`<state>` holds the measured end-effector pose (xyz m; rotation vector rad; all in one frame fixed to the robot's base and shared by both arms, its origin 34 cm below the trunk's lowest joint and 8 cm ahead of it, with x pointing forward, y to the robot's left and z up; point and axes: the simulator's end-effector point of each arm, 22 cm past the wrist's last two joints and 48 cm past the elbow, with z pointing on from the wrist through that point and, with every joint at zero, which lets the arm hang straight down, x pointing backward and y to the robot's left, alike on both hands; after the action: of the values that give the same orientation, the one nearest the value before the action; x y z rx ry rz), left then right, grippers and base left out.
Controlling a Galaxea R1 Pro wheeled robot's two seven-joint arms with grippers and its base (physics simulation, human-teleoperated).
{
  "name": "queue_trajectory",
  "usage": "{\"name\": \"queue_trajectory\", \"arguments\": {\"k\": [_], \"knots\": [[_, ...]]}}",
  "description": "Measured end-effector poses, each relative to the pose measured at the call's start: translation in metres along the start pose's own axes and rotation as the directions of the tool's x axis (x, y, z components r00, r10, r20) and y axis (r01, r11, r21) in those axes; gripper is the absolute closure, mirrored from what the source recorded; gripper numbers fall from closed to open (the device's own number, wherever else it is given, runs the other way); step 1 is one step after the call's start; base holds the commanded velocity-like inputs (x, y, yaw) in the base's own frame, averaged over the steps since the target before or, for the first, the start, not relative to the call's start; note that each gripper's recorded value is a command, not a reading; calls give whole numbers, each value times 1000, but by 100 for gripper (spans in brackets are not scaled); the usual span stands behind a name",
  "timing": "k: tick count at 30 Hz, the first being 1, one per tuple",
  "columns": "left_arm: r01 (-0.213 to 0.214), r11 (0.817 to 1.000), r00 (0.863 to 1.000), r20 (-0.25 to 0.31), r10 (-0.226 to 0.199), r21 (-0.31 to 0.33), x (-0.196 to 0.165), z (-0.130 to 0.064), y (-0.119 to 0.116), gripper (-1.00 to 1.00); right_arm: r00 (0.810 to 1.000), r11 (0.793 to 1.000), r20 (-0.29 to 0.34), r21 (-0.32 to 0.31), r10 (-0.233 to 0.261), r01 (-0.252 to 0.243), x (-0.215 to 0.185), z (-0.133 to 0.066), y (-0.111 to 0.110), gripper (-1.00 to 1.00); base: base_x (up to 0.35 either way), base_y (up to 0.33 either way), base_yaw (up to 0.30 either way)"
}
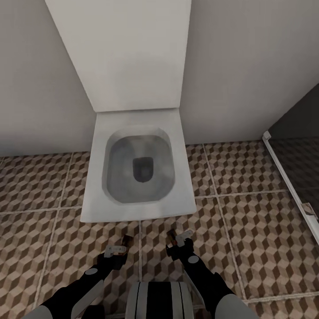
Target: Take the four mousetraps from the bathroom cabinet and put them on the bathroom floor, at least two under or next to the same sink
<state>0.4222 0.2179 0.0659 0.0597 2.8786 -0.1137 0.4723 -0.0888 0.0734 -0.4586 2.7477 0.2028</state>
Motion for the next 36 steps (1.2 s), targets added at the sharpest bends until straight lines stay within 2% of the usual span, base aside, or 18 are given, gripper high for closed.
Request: {"name": "queue_trajectory", "arguments": {"k": [11, 36], "knots": [[1, 1000, 1000, -2, -1, -1, 0, 0, 0, -100, 1000, 1000, -1, 0, 0, 0, 0, 0, 0, -100, -68, 26, 0], [-2, 1000, 1000, -4, 2, -1, 2, 0, 0, -100, 1000, 1000, 1, 0, 0, 0, 0, 0, 0, -100, -321, 11, 0]]}}
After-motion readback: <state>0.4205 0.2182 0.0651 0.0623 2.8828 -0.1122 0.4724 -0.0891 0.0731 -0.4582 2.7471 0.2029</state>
